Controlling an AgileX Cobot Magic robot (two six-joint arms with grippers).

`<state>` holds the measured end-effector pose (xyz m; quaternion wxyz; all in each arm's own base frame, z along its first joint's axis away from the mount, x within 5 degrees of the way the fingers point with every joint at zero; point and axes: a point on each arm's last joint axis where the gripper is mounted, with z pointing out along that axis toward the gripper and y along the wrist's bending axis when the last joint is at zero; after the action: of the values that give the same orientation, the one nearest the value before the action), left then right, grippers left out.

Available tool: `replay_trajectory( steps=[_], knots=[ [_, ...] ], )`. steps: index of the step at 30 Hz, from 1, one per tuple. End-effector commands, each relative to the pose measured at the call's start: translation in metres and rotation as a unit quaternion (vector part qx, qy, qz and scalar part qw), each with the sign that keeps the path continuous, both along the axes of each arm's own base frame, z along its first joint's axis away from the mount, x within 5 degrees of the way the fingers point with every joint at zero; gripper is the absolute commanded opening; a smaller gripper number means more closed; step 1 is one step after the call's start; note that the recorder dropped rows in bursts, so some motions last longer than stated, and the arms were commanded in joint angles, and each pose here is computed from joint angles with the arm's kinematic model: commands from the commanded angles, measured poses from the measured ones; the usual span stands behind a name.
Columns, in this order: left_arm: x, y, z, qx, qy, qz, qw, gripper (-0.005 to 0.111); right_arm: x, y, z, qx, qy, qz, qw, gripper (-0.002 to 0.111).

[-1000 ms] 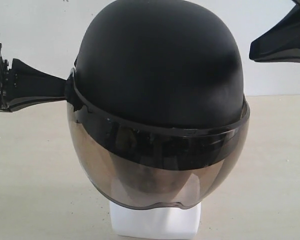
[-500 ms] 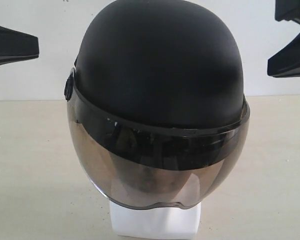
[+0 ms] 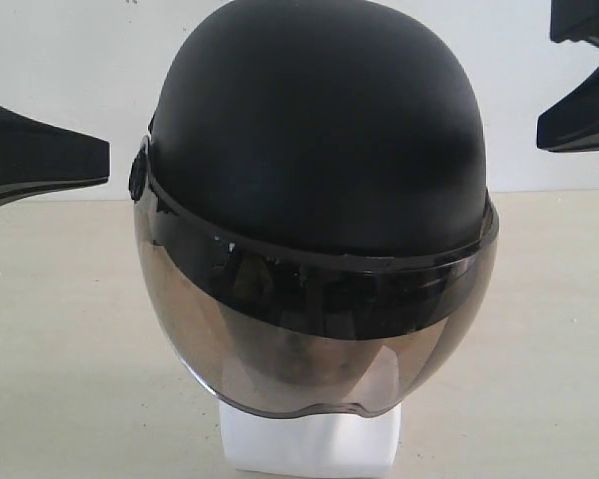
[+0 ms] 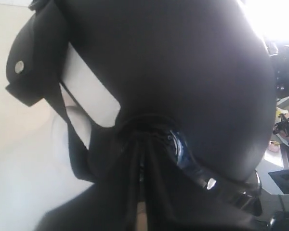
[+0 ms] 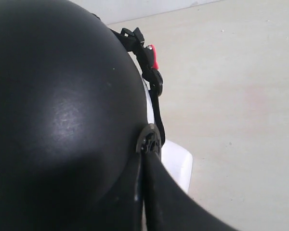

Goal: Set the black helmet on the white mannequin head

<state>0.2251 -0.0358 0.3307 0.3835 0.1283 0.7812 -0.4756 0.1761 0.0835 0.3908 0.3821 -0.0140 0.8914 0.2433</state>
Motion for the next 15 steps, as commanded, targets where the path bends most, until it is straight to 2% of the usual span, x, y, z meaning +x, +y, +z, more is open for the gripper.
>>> replay_trajectory(
  steps=[1, 15],
  knots=[
    [0.0057, -0.0012, -0.008, -0.006, 0.018, -0.004, 1.0, 0.004, -0.0015, -0.0007, 0.0036, 0.006, -0.009, -0.003, 1.0, 0.0],
    [0.0115, -0.0008, -0.014, -0.01, 0.034, -0.005, 0.999, 0.004, -0.0023, -0.0004, 0.0029, 0.011, 0.0, -0.006, 1.0, 0.0]
  ],
)
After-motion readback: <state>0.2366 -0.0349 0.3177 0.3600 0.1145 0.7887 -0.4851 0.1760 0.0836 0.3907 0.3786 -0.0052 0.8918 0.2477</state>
